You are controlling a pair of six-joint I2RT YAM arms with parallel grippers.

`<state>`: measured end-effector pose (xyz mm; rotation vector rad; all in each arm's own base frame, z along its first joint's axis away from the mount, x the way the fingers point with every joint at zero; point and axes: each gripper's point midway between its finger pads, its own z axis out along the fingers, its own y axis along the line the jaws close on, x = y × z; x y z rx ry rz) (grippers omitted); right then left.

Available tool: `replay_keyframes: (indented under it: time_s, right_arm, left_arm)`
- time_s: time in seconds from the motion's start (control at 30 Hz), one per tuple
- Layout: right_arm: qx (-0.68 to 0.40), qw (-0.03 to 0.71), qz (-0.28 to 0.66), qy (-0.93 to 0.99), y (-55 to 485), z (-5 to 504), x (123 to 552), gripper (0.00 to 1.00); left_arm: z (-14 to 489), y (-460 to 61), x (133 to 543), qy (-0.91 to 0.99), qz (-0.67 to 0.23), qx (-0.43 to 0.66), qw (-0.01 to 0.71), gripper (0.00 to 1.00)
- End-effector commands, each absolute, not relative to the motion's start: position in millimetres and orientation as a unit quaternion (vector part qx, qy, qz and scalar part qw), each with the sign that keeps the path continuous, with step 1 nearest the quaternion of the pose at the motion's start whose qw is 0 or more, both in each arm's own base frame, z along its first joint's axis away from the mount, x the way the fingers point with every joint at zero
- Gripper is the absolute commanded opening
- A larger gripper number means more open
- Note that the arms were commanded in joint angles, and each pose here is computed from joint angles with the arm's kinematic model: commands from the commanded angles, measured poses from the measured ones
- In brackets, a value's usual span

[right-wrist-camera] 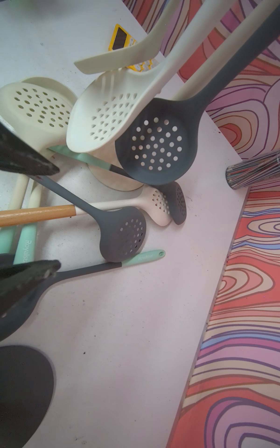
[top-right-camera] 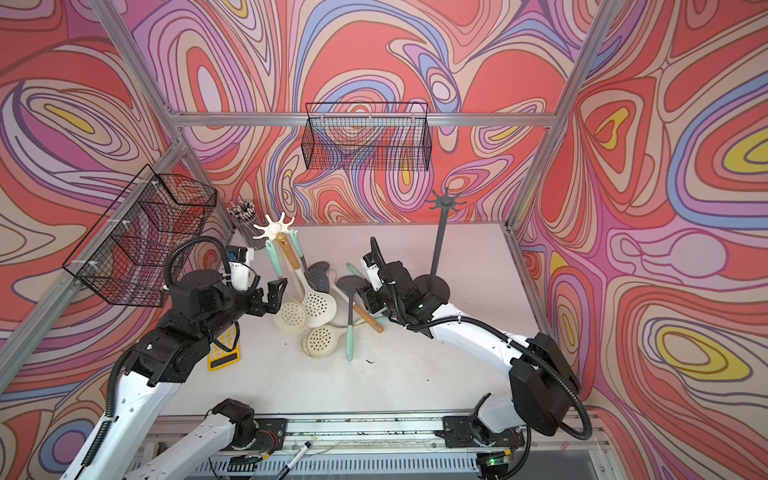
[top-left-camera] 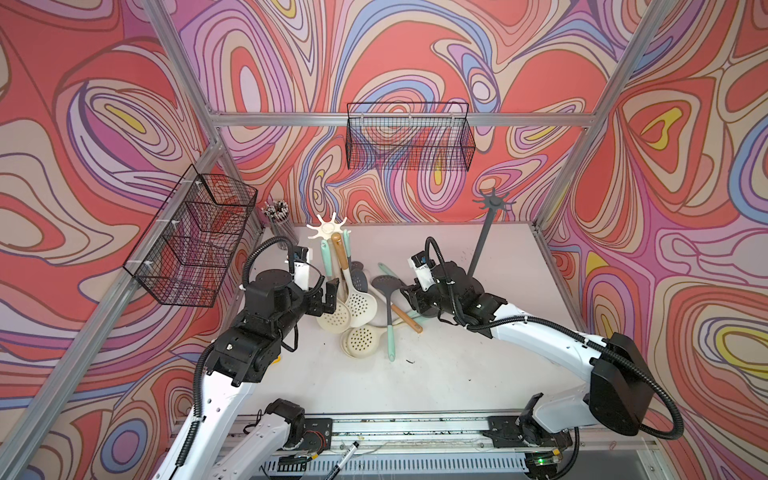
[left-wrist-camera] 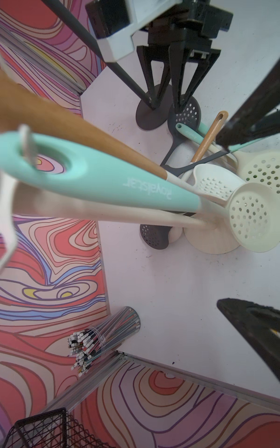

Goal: Hang the skimmer on the kitchen utensil rack
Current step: Hang the skimmer on the rack, then adjust the rack at the center of the board.

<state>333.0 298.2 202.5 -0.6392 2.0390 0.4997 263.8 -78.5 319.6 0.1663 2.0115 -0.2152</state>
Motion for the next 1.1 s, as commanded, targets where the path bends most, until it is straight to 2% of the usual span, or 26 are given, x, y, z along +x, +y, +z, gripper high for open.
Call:
replay_keyframes:
  time_s: [0.0, 0.37, 0.7, 0.93, 1.07]
  right_arm:
    - [-0.253, 0.458, 0.212, 0.826, 300, 199, 334, 0.57]
    - [-0.226, 0.431, 0.187, 0.853, 292, 172, 338, 0.57]
    - [-0.249, 0.434, 0.214, 0.839, 297, 162, 327, 0.57]
    - [-0.268, 0.418, 0.212, 0.842, 304, 155, 329, 0.57]
    - [-0.279, 0.423, 0.226, 0.832, 311, 159, 328, 0.57]
  left_arm:
    - [288, -74, 249, 0.869, -0.105, 0.053, 0.48, 1.0]
    - [256, -49, 241, 0.889, -0.167, -0.044, 0.425, 0.95]
    - [244, -30, 275, 0.866, -0.232, -0.112, 0.429, 0.92]
    - [254, -34, 291, 0.851, -0.252, -0.098, 0.449, 0.9]
    - [254, -44, 296, 0.851, -0.269, -0.055, 0.448, 0.91]
